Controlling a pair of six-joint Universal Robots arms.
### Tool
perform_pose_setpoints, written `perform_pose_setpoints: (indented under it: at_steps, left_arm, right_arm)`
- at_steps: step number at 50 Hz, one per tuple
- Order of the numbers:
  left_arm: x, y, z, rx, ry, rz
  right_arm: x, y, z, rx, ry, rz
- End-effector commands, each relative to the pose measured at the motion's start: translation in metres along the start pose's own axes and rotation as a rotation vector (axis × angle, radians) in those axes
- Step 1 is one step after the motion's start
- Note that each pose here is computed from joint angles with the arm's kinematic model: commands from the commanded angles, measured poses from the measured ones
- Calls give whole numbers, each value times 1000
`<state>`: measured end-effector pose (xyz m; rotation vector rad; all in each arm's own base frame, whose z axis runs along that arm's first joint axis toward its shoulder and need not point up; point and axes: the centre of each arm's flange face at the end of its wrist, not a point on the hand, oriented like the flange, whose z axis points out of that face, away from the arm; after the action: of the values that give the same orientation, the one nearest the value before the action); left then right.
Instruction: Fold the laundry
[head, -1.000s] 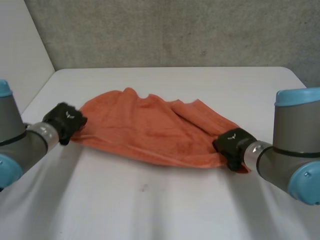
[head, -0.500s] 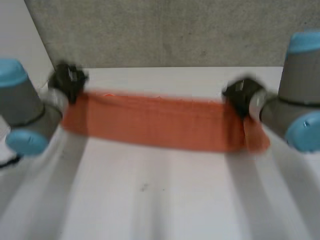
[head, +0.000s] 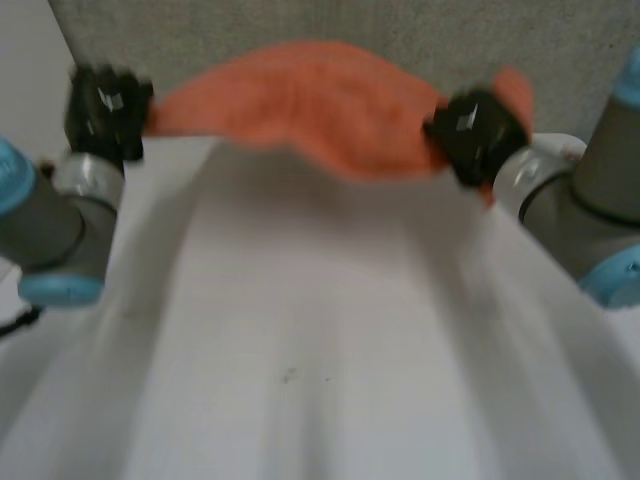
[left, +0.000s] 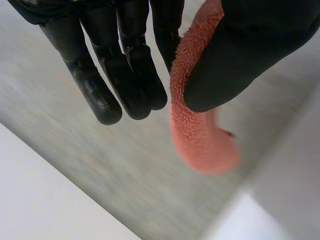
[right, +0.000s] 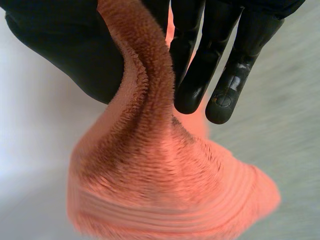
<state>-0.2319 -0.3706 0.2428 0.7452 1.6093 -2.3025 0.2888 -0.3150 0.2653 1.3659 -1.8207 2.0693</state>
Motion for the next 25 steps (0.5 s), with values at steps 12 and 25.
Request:
perform_pose_setpoints:
  at_steps: [12,25]
  left_arm:
    - [31,62,-71,-278,137,-77]
    - [5,64,-66,-281,66,-68]
  right_arm:
    - [-76,121,-12,-395,-246,130]
    - [-35,111,-48,-358,-7,473]
